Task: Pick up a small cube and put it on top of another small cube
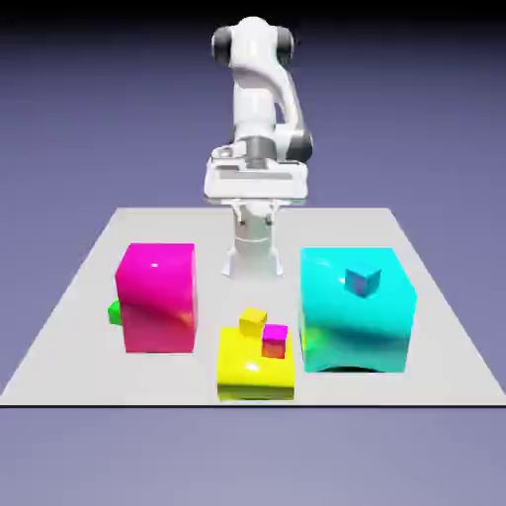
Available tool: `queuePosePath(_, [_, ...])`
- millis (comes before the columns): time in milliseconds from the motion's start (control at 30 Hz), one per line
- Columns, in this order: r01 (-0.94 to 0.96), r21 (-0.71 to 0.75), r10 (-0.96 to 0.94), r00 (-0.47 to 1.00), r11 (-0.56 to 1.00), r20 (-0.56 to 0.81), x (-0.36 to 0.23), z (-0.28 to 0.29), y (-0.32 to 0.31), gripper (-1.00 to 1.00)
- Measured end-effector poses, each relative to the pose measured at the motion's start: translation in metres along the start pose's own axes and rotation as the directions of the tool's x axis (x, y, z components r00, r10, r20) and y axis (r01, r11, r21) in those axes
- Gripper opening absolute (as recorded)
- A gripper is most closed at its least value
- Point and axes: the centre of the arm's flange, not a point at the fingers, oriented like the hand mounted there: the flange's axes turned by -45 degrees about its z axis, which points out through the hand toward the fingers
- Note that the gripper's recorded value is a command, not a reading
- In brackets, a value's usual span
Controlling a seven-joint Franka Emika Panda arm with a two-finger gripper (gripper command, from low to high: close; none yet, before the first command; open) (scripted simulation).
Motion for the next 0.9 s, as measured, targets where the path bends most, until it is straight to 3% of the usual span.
queuePosePath(167, [-0.262,-0.029,0.264,0.953,0.965,0.149,0.011,0.049,0.055,0.00])
queuePosePath(400, [-0.553,-0.201,0.588,0.752,0.809,0.299,-0.003,0.114,0.147,0.00])
queuePosePath(733, [-0.720,-0.508,0.881,0.405,0.472,0.245,-0.033,0.159,0.276,0.00])
queuePosePath(900, [-0.751,-0.639,0.974,0.023,0.166,0.226,-0.147,0.139,0.353,0.00])
